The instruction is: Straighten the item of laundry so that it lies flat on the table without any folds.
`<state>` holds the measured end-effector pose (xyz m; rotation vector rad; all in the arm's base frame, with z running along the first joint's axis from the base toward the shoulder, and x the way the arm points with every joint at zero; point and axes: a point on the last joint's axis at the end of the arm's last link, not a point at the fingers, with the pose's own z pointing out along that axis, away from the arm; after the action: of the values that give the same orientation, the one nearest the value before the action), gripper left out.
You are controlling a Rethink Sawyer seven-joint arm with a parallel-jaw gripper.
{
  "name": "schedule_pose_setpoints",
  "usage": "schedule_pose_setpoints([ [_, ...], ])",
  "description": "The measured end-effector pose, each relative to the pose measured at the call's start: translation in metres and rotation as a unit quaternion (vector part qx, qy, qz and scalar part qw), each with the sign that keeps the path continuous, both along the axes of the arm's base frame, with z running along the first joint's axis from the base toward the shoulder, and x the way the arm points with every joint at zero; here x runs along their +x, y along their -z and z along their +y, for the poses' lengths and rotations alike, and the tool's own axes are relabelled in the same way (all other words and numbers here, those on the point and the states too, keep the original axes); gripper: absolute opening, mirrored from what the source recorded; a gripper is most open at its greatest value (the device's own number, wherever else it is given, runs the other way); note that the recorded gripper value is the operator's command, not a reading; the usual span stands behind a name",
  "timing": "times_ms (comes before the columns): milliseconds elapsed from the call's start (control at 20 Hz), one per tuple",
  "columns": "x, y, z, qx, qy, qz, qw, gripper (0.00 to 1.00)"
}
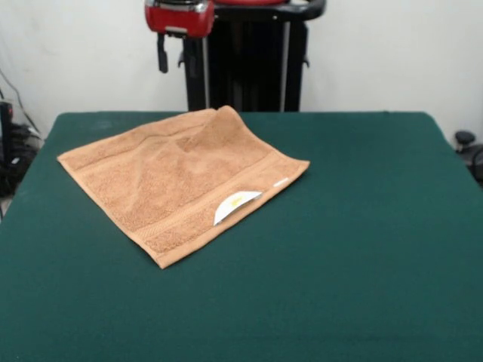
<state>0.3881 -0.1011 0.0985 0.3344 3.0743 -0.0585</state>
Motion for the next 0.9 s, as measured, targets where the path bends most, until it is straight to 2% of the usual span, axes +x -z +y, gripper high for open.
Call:
schedule_pose_setpoints([
  [250,0.027,0.000,0.005,-0.010,-0.013,-0.007,0.9998,1.00],
  [300,0.041,0.000,0.007,-0.014,-0.019,-0.012,0.9996,1.00],
  [550,0.074,0.003,0.014,-0.022,-0.033,-0.025,0.9989,1.00],
  [900,0.114,0.005,0.025,-0.026,-0.039,-0.036,0.9983,1.00],
])
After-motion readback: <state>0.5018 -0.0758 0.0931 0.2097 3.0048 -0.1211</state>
